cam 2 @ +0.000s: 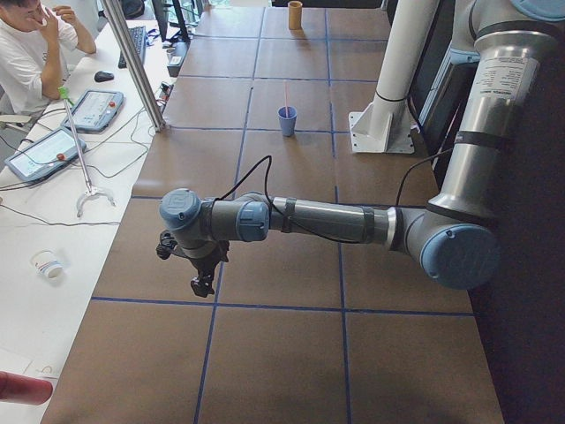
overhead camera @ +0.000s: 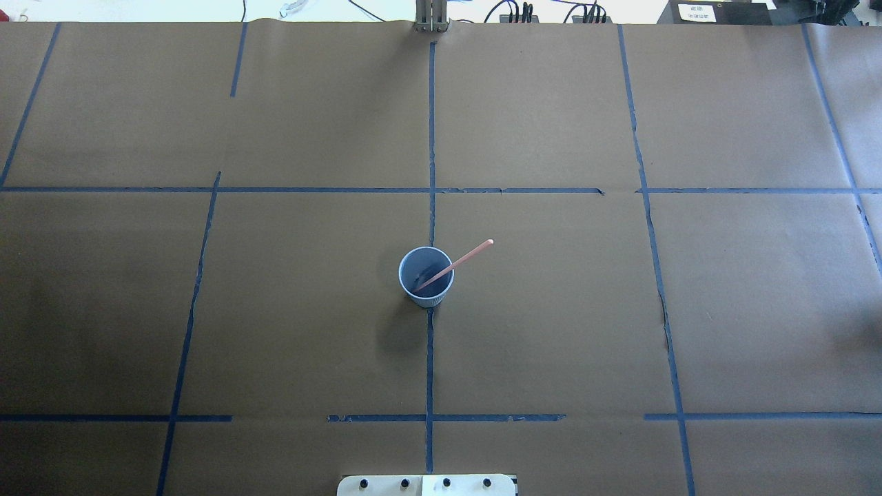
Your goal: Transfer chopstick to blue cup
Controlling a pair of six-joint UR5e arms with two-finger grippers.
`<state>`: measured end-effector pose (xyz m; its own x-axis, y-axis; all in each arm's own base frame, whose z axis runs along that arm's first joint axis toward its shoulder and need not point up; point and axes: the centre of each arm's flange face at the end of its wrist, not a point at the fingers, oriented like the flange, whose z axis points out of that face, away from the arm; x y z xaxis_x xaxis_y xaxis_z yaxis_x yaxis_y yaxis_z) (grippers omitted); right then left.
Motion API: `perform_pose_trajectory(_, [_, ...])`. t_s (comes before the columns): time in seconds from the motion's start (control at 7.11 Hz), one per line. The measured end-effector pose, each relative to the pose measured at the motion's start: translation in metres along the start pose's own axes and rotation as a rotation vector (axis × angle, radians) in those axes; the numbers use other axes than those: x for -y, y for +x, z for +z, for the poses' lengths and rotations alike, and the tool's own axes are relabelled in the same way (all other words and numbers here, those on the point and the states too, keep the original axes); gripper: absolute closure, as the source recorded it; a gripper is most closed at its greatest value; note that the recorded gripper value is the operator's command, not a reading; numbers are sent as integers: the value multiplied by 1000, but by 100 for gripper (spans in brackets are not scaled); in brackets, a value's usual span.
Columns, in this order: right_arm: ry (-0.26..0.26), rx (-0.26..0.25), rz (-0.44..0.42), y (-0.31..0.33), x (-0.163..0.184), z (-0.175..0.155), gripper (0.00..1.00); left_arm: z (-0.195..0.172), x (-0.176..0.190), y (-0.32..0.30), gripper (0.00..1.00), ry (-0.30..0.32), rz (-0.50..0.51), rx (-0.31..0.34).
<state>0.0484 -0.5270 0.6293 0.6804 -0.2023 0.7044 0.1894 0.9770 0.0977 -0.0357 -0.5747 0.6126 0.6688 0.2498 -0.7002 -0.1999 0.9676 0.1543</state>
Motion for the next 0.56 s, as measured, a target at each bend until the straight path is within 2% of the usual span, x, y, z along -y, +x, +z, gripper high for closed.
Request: perform_pose_trajectory(0.56, [8, 0, -7, -1, 2, -1, 0, -9, -4, 0, 0, 23, 9, -5])
